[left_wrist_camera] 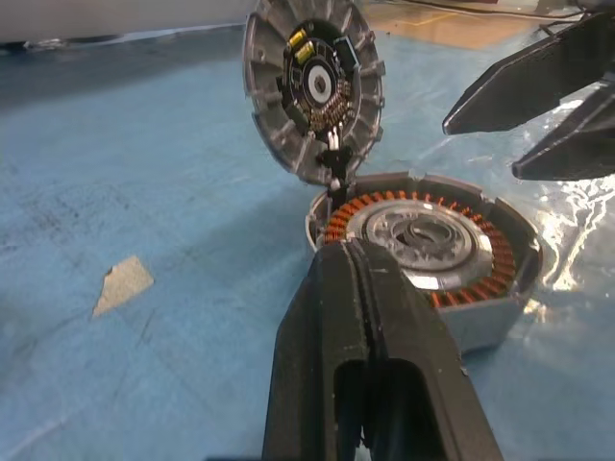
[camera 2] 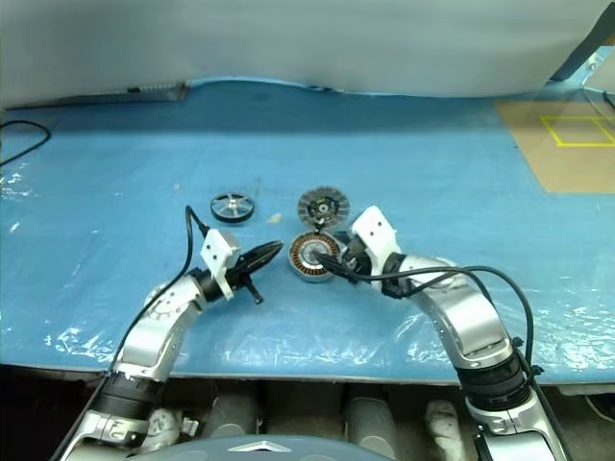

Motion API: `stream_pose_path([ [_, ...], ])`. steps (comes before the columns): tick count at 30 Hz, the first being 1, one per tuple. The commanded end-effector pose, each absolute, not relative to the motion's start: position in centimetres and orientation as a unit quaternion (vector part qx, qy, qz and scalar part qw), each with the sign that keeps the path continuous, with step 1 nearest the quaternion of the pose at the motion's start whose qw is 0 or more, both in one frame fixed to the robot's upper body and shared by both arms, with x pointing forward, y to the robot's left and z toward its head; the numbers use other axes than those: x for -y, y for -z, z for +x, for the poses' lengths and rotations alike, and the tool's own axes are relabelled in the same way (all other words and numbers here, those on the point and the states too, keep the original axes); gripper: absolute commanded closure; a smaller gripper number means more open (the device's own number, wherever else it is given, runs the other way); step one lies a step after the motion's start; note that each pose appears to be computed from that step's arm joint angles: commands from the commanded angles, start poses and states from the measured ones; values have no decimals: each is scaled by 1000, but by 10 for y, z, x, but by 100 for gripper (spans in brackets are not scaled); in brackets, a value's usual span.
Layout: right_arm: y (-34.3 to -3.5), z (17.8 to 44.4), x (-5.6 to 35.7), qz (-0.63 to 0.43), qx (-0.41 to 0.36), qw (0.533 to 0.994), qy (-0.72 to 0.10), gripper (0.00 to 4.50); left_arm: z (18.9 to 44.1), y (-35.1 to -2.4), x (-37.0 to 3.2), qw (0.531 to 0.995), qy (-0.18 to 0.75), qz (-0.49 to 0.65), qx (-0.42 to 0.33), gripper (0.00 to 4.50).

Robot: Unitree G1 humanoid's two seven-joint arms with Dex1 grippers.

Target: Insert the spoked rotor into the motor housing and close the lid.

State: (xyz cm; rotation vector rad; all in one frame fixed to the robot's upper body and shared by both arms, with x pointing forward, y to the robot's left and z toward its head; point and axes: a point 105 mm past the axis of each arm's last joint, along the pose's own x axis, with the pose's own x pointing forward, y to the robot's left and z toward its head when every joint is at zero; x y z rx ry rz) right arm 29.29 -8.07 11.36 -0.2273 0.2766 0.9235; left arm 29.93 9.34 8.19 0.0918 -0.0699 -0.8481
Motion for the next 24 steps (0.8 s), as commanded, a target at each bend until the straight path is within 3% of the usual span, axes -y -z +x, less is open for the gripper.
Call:
stream_pose_path([
  [1, -120, 290, 67, -122, -132, 872, -455, 234, 295, -83, -97, 911, 407, 54, 47, 450],
  [11, -120, 303, 60, -131, -154, 878, -435, 234, 292, -77, -99, 918, 392, 43, 42, 450],
  [14, -120, 304, 62, -133, -158, 879, -430, 299, 293, -78, -98, 918, 392, 42, 43, 450],
  [17, -118, 304, 64, -140, -167, 877, -428, 395, 293, -79, -97, 918, 391, 44, 45, 450],
  [23, -111, 306, 65, -147, -186, 877, -419, 395, 292, -78, -96, 918, 390, 47, 44, 450],
  [24, -109, 307, 66, -150, -190, 877, -416, 413, 292, -78, -95, 918, 390, 47, 43, 450],
])
